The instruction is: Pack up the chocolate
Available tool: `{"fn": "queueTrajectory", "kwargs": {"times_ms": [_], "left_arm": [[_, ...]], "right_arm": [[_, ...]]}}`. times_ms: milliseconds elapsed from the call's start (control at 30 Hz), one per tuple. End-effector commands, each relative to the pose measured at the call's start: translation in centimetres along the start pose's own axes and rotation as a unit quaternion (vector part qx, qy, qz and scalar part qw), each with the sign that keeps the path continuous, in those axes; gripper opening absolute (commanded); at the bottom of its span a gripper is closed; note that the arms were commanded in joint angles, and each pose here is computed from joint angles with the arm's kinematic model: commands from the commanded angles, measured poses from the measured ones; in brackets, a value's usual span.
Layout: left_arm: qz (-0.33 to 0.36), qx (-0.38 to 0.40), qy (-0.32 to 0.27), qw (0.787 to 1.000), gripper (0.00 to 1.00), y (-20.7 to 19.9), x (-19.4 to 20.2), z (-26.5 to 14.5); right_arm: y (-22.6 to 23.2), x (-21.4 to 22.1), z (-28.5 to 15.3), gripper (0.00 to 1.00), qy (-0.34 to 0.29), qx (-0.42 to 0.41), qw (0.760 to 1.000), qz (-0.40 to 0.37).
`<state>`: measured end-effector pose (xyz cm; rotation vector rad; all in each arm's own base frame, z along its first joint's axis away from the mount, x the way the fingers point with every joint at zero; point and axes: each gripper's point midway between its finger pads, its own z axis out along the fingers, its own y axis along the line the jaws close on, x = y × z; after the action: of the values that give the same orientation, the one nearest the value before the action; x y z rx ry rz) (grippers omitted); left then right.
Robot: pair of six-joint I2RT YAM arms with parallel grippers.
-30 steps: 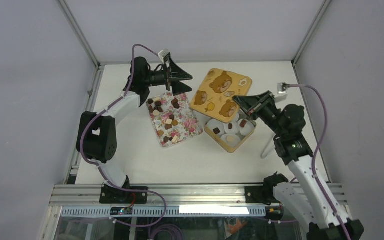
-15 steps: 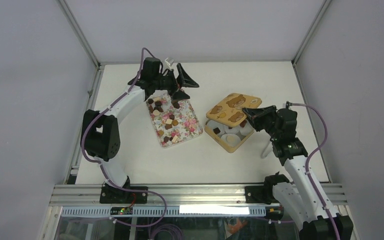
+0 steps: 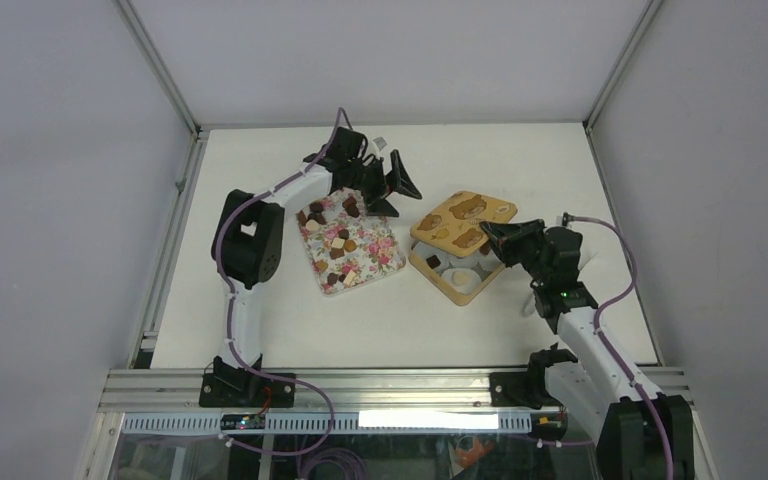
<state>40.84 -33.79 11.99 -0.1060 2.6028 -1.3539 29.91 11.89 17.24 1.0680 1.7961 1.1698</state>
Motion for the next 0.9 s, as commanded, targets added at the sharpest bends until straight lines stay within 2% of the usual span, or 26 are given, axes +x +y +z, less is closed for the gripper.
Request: {"fn": "queueTrajectory", "kwargs": {"times_ms": [0, 433, 633, 867], "left_arm": [[0.070, -0.010, 0.000, 0.998, 0.99, -1.8, 0.3, 1.2], [0.092, -0.024, 0.050, 0.994, 0.95, -1.8, 2.3, 5.0], [0.093, -0.028, 0.064, 0.993, 0.93, -1.6, 3.3, 5.9], [0.100, -0.045, 0.065, 0.992, 0.86, -1.3, 4.1, 6.5]], "right_arm": [[0.7, -0.4, 0.3, 0.00, -0.007, -0.052, 0.999, -0.004], [-5.4, -0.6, -2.2, 0.00, -0.021, 0.013, 1.000, 0.009], [-7.3, 0.3, -2.7, 0.00, -0.004, 0.042, 0.999, 0.010], [-11.1, 0.6, -3.7, 0.00, -0.011, 0.122, 0.992, 0.032]]}}
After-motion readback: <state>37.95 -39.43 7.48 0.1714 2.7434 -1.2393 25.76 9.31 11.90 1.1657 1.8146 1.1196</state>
